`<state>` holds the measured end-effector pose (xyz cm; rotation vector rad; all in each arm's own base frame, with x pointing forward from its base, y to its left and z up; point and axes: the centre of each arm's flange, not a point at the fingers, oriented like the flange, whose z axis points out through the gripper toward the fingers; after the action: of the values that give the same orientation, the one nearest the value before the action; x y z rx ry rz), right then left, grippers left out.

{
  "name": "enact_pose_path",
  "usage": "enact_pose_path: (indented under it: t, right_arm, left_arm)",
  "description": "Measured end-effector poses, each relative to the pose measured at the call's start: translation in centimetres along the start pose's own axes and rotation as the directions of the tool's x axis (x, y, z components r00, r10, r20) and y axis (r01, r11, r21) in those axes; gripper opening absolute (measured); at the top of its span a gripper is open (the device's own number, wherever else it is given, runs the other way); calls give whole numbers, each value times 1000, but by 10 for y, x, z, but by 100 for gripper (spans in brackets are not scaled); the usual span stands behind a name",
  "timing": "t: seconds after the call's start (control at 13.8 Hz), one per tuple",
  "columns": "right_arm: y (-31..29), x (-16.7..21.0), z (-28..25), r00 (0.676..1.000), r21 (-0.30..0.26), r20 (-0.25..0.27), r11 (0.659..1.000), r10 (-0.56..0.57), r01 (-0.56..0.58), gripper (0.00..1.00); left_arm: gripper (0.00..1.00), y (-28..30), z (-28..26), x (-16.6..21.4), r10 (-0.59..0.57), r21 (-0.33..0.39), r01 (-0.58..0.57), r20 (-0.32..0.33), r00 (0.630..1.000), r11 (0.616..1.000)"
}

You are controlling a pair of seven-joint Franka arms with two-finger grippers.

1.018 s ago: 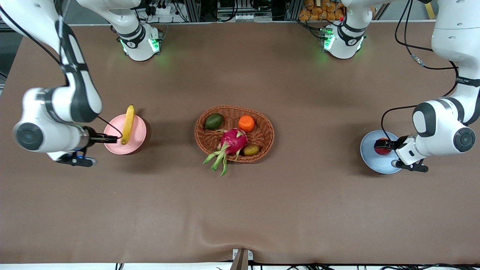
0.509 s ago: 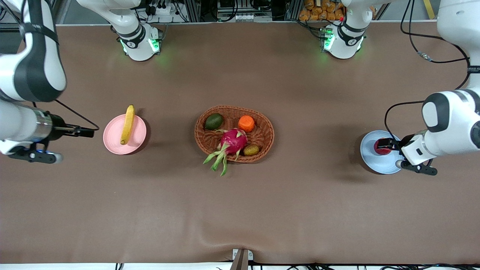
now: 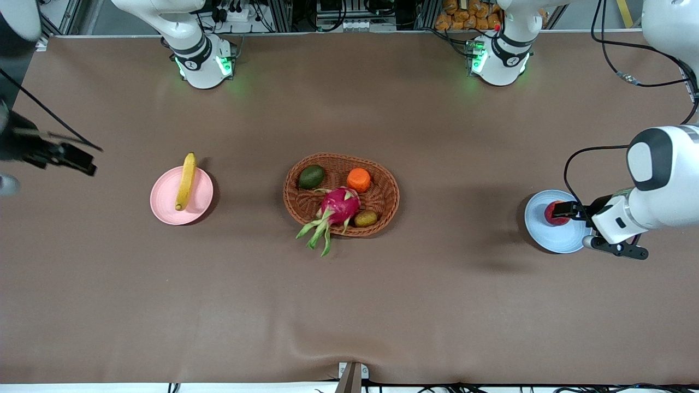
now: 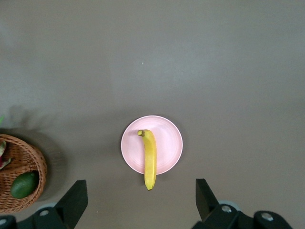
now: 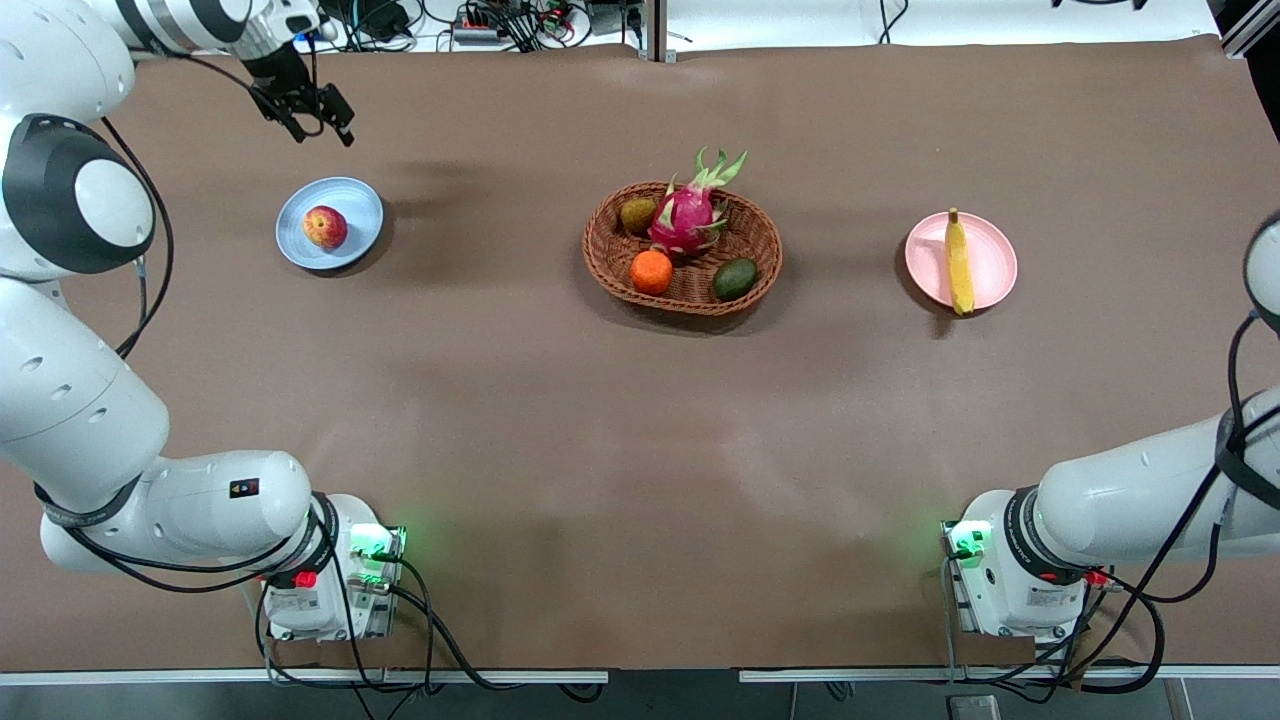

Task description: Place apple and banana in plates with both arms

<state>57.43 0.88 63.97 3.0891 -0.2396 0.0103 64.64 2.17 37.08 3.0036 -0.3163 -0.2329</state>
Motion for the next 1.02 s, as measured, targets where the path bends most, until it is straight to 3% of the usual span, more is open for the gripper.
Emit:
enact_pose_path:
  t: [0.22,0.44,0.73,1.02]
  right_arm:
    - [7,-38,-30,999,8,-44,1000,1,-1,100]
    - [12,-66,-45,999,9,-47,1000,-1,2,100]
    - [9,-79,-38,997,49,-41,997,-61,63,100]
    - [10,-87,-37,994,61,-36,992,-108,110,100]
  left_arm:
    - [100,26,-37,-3,-12,5,12,-11,1000,1000]
    - [100,26,-65,-6,-14,20,15,-54,998,1000]
    - [100,7,-89,-13,-49,42,53,-93,994,998]
    - [100,44,-125,-27,-100,47,106,-110,989,993]
